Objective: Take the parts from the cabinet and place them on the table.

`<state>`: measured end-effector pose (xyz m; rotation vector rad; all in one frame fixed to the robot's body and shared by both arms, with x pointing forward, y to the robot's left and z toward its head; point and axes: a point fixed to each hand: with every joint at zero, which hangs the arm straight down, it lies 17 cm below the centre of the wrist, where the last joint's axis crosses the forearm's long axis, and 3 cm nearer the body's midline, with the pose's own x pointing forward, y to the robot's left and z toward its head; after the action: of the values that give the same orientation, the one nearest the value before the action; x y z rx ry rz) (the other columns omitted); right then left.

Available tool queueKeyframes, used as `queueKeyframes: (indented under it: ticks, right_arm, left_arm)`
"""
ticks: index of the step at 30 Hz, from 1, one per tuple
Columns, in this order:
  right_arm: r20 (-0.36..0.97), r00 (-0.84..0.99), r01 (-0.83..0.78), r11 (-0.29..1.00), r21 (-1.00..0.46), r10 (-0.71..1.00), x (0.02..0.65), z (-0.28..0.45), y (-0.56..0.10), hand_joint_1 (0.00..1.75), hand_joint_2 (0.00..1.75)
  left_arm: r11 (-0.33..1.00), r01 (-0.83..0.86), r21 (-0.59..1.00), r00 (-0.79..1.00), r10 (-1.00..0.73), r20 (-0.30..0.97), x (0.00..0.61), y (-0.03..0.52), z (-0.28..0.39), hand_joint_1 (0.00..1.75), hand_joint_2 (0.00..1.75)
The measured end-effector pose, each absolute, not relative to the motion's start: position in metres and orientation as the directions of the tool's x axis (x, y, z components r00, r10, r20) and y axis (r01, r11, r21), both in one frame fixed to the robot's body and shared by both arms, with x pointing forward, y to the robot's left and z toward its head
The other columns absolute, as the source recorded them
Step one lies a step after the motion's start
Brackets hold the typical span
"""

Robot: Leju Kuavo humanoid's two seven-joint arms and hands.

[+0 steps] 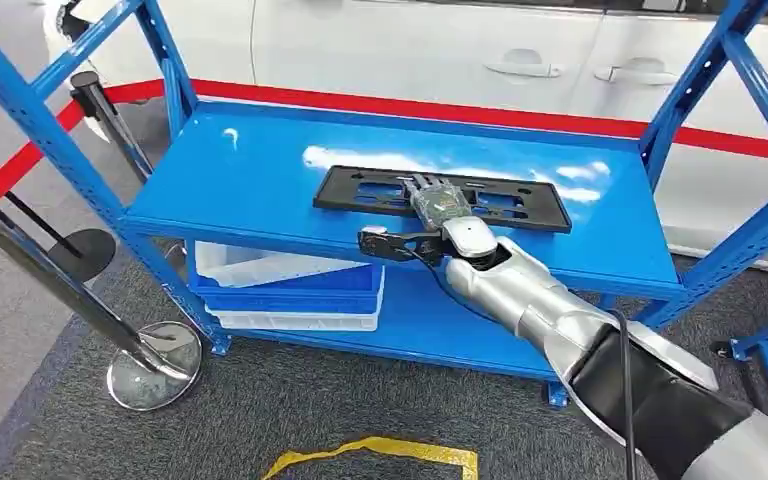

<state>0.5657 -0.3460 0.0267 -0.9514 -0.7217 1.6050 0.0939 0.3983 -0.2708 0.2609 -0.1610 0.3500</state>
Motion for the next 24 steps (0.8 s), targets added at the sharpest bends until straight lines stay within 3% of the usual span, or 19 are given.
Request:
queueKeyframes:
  ticks: [24]
  right_arm:
    - [-0.264,-0.060,-0.477,-0.260,-0.839,0.963,0.576,0.047,-0.375,0.00,1.75]
  left_arm:
    - [0.905,-0.353,0.237,0.929,0.310,0.201,0.093,0.405,-0.270,0.00,0.00]
